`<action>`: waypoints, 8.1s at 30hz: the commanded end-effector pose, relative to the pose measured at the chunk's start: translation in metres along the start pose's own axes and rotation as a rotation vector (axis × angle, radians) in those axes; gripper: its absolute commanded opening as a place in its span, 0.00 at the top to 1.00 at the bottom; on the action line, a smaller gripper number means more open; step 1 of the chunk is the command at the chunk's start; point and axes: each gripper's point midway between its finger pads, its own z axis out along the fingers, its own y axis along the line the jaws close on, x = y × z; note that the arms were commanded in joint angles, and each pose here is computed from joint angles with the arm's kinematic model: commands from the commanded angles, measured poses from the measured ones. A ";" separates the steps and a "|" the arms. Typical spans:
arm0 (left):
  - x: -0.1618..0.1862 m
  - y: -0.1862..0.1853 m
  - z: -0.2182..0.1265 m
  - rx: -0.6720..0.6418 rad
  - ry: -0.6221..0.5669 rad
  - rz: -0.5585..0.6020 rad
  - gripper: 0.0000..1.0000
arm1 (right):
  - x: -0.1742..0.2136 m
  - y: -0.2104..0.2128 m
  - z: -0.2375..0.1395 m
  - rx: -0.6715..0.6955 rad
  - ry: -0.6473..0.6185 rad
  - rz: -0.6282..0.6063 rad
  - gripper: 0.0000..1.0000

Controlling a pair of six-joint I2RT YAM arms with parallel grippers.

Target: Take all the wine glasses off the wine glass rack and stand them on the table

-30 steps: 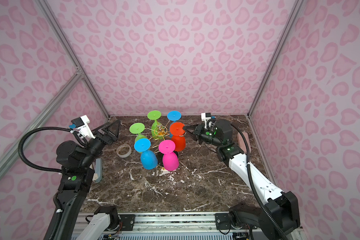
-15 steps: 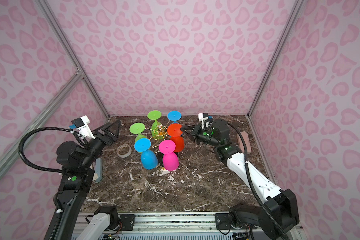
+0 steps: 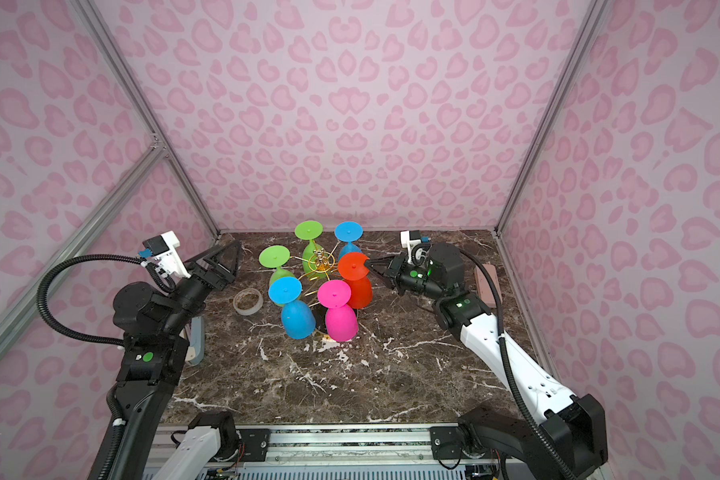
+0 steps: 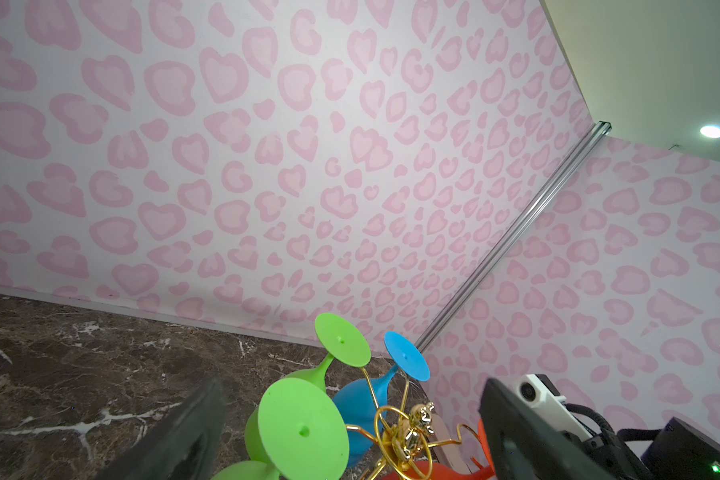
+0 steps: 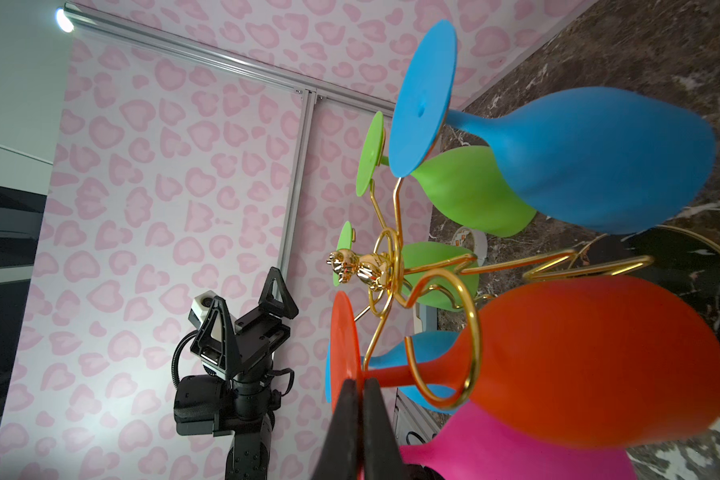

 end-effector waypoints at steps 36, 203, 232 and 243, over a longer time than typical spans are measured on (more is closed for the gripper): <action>-0.009 -0.121 0.072 0.499 0.434 -0.255 0.23 | -0.082 0.112 -0.070 0.039 -0.237 -0.711 1.00; 0.042 -0.159 0.201 0.481 0.252 0.339 0.34 | -0.143 0.052 -0.005 0.630 -0.045 -1.299 0.28; 0.082 -0.168 0.200 0.584 -0.002 1.186 0.45 | -0.122 0.015 0.023 0.686 0.161 -1.237 0.30; 0.085 -0.169 0.205 0.578 -0.027 1.217 0.58 | -0.107 0.012 0.031 0.681 0.202 -1.238 0.31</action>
